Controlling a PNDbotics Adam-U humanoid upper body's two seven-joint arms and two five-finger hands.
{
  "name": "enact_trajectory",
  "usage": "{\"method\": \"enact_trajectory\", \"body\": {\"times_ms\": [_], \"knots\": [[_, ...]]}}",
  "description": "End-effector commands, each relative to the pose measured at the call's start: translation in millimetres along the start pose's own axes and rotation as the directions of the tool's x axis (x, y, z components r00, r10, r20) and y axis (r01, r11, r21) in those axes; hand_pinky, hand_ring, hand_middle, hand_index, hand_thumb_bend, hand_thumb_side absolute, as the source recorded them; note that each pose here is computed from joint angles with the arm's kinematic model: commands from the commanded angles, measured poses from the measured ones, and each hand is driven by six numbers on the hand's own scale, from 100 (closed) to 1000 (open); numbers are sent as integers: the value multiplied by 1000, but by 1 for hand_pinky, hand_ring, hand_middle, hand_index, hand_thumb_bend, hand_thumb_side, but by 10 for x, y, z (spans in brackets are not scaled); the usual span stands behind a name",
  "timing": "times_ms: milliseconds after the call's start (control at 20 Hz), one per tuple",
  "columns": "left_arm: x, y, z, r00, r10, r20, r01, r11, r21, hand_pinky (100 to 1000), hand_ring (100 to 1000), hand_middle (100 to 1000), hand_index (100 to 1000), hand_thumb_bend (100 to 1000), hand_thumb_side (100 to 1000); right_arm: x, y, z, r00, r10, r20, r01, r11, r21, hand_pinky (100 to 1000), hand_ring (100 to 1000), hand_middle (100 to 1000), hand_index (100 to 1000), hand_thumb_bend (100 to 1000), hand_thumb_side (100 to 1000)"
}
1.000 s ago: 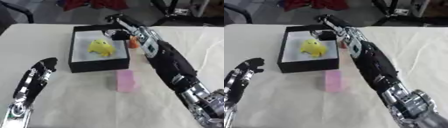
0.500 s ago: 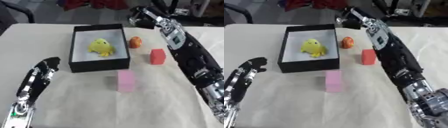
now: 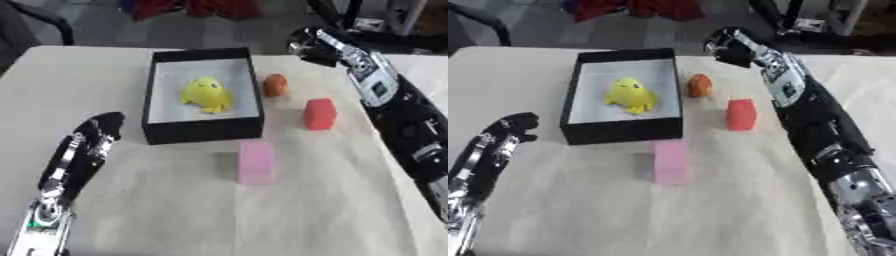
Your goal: Pick up objects on the table and place them in the box.
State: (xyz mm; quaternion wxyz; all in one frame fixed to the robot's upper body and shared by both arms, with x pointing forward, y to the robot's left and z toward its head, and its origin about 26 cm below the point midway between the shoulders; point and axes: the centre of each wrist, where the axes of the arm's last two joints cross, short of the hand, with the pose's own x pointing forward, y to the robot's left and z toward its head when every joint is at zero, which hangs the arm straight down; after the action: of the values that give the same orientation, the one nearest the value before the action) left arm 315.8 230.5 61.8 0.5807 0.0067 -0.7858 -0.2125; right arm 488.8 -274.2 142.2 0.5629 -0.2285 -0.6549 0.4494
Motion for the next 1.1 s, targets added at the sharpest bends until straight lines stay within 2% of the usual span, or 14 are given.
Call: {"method": "enact_trajectory", "body": {"times_ms": [50, 150, 450, 800, 1100], "knots": [[69, 82, -16, 999, -31, 24, 31, 999, 9, 795, 839, 764, 817, 224, 740, -62, -163, 36, 1000, 19, -22, -20, 999, -33, 825, 734, 737, 887, 149, 830], [70, 82, -17, 999, -31, 24, 31, 999, 9, 795, 839, 764, 817, 225, 740, -79, -153, 39, 999, 20, -26, -21, 999, -31, 826, 735, 736, 880, 153, 831], [77, 74, -26, 999, -30, 28, 29, 1000, 6, 794, 838, 764, 817, 226, 740, -216, 79, 44, 995, 46, -84, -43, 998, 38, 834, 746, 747, 875, 156, 814], [88, 65, -37, 999, -28, 33, 28, 1000, 2, 794, 839, 764, 817, 227, 740, -217, 322, 15, 989, 128, -76, -119, 986, 115, 841, 755, 757, 873, 156, 777], [95, 61, -43, 999, -27, 38, 27, 1000, 0, 794, 839, 765, 818, 231, 740, -202, 422, -7, 982, 171, -79, -159, 978, 133, 844, 757, 759, 869, 140, 753]]}}
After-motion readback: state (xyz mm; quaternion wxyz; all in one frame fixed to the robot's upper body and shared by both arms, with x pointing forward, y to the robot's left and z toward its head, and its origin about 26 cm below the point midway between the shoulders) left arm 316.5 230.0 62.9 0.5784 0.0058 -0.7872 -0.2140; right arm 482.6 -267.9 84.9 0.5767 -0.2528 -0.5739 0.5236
